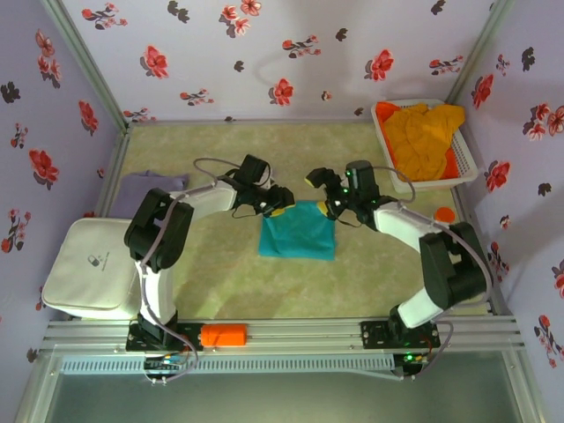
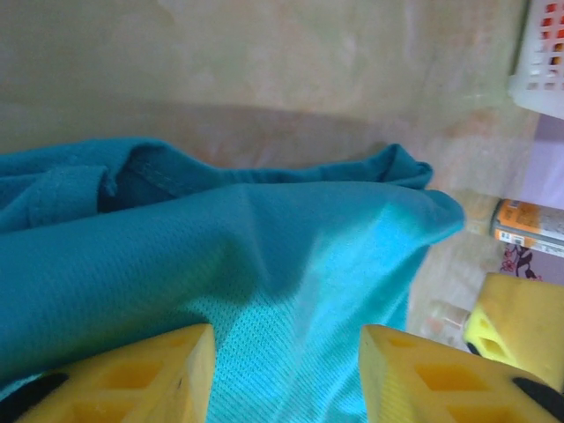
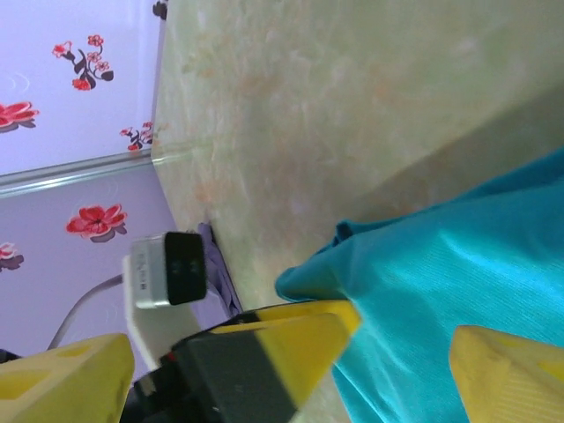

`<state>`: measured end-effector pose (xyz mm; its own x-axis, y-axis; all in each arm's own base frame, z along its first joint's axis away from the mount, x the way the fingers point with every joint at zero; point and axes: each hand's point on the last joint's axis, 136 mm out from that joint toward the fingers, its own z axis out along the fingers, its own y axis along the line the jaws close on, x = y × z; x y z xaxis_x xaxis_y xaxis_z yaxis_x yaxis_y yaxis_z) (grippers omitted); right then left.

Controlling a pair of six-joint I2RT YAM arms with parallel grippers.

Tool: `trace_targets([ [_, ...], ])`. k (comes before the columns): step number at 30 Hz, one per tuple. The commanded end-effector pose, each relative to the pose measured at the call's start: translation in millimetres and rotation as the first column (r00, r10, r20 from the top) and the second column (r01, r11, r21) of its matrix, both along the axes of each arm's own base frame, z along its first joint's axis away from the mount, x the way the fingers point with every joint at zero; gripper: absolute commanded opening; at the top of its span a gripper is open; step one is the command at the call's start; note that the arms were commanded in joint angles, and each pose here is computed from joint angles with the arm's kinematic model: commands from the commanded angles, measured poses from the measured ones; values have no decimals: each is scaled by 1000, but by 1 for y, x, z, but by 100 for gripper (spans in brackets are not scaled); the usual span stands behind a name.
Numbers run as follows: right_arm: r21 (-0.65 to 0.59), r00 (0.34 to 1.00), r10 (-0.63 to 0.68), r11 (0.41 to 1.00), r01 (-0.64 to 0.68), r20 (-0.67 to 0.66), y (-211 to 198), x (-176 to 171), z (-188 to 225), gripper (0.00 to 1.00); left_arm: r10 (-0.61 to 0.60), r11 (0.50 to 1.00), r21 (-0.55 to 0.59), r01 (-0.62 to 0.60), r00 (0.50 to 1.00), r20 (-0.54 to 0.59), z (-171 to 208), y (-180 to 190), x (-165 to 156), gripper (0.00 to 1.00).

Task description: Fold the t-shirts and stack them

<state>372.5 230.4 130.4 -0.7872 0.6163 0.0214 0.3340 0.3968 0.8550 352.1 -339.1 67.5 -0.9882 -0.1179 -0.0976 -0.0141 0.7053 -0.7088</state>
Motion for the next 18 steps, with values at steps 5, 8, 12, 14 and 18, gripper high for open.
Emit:
trace_targets([
  [5, 0, 1000, -19, 1000, 19, -14, -8, 33, -35, 92, 8, 1000, -13, -8, 1000, 18, -6, 6, 14, 46],
  [8, -1, 998, -31, 1000, 31, -48, -17, 37, -60, 91, 26, 1000, -5, -26, 1000, 5, -13, 15, 15, 46],
  [12, 13, 997, -16, 1000, 17, -78, -18, 37, -82, 90, 44, 999, 8, -44, 999, -2, -18, 31, 13, 46],
  [14, 21, 997, -7, 1000, 8, -80, -16, 36, -85, 90, 55, 998, 22, -54, 998, -14, -23, 41, 12, 46],
  [18, 27, 998, 3, 1000, -2, -58, -15, 38, -77, 90, 65, 997, 48, -64, 998, -24, -26, 60, 7, 46],
])
